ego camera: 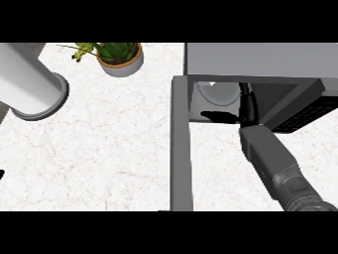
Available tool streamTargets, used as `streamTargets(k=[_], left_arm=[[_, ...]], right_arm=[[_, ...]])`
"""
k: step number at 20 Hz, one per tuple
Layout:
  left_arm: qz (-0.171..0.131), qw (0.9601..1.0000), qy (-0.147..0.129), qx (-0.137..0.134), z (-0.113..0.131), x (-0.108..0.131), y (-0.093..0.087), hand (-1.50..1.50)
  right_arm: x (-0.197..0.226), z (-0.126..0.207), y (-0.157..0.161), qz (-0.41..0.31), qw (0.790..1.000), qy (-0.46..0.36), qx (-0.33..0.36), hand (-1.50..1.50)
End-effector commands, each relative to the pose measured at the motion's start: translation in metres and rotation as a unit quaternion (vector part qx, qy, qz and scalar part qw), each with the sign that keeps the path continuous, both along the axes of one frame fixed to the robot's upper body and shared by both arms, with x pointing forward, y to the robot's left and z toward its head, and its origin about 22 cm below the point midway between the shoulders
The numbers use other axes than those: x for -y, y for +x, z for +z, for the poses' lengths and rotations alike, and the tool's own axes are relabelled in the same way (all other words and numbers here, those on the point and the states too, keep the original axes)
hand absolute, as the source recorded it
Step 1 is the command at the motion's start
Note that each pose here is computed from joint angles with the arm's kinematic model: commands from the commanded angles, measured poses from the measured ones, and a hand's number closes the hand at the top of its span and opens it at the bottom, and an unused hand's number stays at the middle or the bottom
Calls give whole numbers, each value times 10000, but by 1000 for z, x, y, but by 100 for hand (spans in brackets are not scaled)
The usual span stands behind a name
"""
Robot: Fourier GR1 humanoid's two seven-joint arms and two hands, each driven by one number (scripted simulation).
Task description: Pick up the milk, place it into the microwave and close the microwave
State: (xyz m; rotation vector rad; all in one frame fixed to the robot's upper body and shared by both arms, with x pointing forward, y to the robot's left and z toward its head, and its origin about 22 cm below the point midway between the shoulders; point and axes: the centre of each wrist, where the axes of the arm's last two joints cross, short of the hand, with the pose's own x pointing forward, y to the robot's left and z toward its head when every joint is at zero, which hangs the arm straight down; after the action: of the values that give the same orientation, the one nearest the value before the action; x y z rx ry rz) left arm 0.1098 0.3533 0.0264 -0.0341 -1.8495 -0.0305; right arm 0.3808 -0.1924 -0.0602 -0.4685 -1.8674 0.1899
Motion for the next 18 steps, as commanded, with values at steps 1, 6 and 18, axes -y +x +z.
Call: streamTargets(k=[1,6,18], left_arm=[[-457,9988,-184,-74,-2,11,-10,-150],[-952,9950,-306,-23,-10,21,-5,-150],[-1787,9836,75,-211,-4,62,22,-150]], right_arm=[[-5,-12,-11,439,9973,582,30,-150],[-13,-37,-36,1095,9863,1217,-182,-150],[27,-75,-114,1312,9797,1511,-151,-150]])
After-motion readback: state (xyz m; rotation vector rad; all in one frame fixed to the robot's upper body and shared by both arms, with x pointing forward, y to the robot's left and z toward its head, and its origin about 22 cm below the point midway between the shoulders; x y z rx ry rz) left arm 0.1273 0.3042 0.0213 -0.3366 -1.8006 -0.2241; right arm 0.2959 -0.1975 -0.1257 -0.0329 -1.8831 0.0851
